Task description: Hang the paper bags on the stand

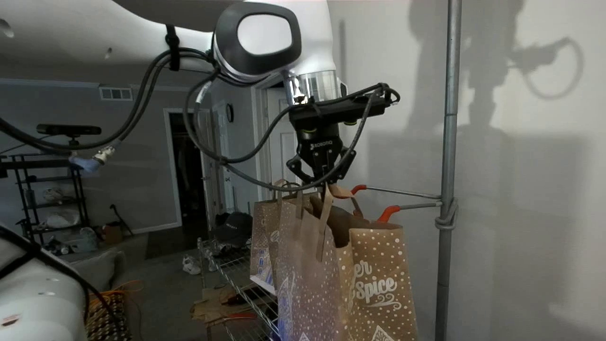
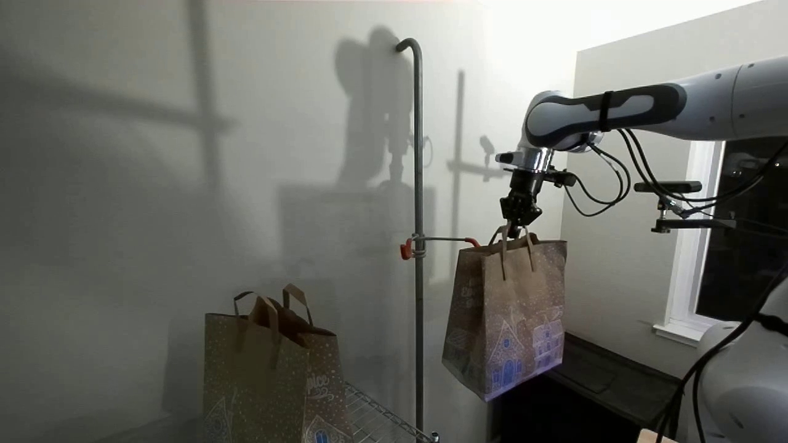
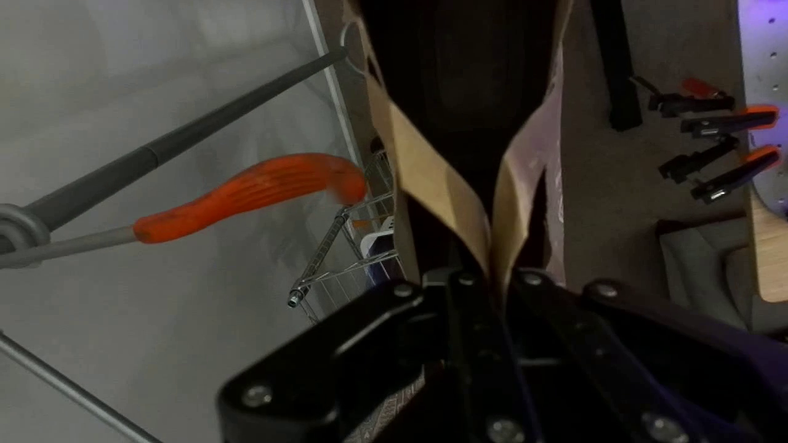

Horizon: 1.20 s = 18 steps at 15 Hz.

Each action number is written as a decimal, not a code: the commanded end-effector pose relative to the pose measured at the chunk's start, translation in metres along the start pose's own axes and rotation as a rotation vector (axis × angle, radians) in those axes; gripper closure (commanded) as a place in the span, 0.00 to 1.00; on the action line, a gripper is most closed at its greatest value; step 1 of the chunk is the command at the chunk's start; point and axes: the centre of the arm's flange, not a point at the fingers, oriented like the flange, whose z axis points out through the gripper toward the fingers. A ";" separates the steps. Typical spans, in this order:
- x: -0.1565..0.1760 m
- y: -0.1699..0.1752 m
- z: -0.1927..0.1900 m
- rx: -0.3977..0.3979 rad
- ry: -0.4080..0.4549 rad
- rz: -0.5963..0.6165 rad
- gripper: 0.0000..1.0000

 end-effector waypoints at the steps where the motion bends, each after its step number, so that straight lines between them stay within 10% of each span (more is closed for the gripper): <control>1: -0.007 0.029 -0.002 -0.025 0.017 -0.043 0.95; 18: 0.005 0.061 0.032 -0.064 0.030 0.014 0.95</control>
